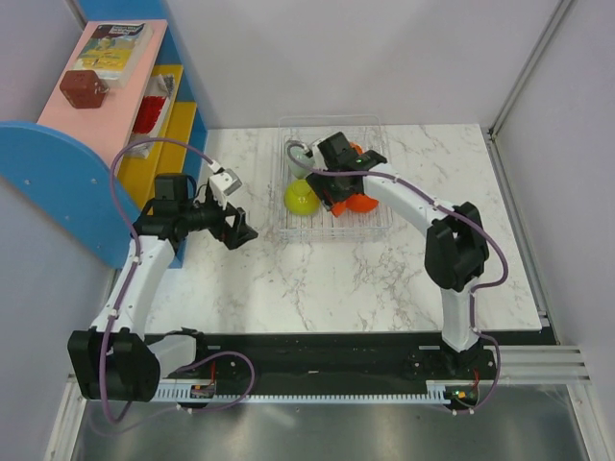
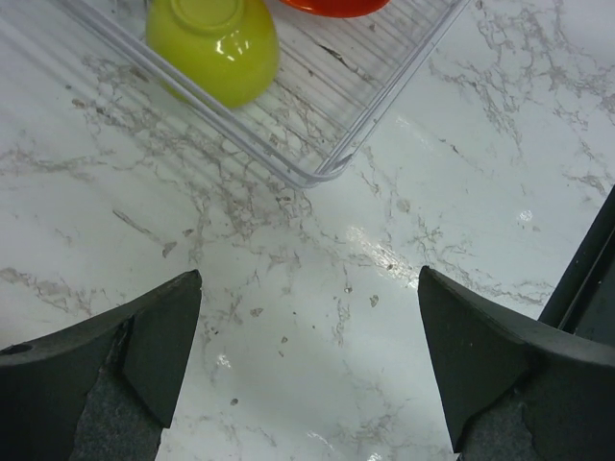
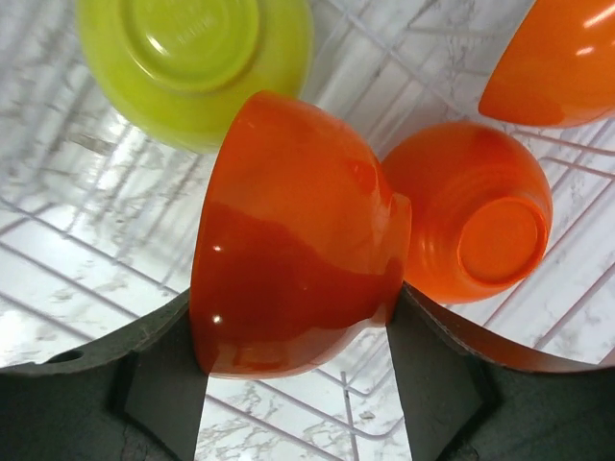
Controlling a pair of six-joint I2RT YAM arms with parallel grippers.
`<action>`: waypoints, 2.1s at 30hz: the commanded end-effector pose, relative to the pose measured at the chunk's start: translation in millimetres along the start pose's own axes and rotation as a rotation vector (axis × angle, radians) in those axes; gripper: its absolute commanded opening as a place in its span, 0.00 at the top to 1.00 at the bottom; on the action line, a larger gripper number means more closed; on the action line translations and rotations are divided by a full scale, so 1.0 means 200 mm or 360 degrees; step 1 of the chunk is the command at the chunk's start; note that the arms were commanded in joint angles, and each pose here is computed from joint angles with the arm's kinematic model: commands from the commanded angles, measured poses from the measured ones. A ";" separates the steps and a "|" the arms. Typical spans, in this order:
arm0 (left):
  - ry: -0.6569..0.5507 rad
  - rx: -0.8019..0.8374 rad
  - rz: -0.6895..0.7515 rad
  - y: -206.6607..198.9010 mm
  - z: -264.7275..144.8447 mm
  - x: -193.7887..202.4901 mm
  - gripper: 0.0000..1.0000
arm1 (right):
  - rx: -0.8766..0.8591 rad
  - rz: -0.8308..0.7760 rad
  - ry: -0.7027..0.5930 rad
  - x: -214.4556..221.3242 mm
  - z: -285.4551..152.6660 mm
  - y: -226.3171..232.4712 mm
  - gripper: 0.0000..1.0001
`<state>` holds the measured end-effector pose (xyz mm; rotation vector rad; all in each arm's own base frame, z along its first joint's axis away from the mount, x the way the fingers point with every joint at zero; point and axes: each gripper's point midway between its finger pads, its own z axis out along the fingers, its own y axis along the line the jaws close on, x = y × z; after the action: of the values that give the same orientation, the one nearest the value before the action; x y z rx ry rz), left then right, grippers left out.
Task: Load the bowls into the dish rack
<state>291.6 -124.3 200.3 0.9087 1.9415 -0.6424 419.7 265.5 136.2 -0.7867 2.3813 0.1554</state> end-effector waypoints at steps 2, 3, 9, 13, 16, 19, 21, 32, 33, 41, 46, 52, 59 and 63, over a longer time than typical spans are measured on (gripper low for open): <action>-0.0131 0.0009 0.0035 0.01 -0.05 -0.05 0.00 | 0.0446 -0.0184 0.0050 -0.02 -0.03 -0.17 1.00; -0.0133 0.0024 0.0030 0.00 -0.04 -0.04 0.00 | 0.0500 -0.0205 0.0063 -0.02 -0.03 -0.18 1.00; -0.0147 0.0052 0.0034 -0.03 -0.04 -0.03 0.00 | 0.0643 -0.0379 0.0105 -0.01 0.02 -0.12 1.00; -0.0155 0.0054 0.0039 -0.03 -0.05 -0.04 0.00 | 0.0705 -0.0490 0.0149 0.02 0.04 -0.08 1.00; -0.0157 0.0017 0.0012 0.01 -0.06 -0.02 0.00 | 0.0713 -0.0565 0.0183 0.04 0.07 -0.05 1.00; -0.0159 0.0020 0.0006 0.01 -0.06 -0.02 0.00 | 0.0720 -0.0630 0.0224 0.08 0.09 -0.02 1.00; -0.0160 0.0020 0.0008 0.01 -0.06 -0.02 0.00 | 0.0726 -0.0686 0.0258 0.11 0.09 -0.01 0.99; -0.0159 0.0022 -0.0005 0.01 -0.06 -0.01 0.00 | 0.0657 -0.0850 0.0327 0.16 0.05 0.04 0.33; -0.0160 0.0022 -0.0005 0.01 -0.06 -0.01 0.00 | 0.0652 -0.0853 0.0323 0.16 0.04 0.04 0.28; -0.0159 0.0012 -0.0012 0.02 -0.07 -0.01 0.00 | 0.0540 -0.0884 0.0343 0.20 0.03 0.08 0.02; -0.0157 0.0014 -0.0019 0.02 -0.06 0.00 0.00 | 0.0484 -0.0887 0.0335 0.20 0.01 0.10 0.02; -0.0160 0.0010 -0.0014 0.02 -0.07 0.00 0.00 | 0.0253 -0.0886 0.0333 0.20 -0.03 0.20 0.02; -0.0168 -0.0005 -0.0015 0.03 -0.08 -0.01 0.00 | 0.0089 -0.0837 0.0312 0.19 -0.06 0.26 0.02; -0.0171 -0.0005 -0.0012 0.03 -0.08 -0.01 0.00 | 0.0005 -0.0761 0.0292 0.17 -0.07 0.25 0.02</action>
<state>287.9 -108.1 196.9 0.8408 1.9078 -0.6800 380.0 270.8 88.3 -1.3840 2.2656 -0.3772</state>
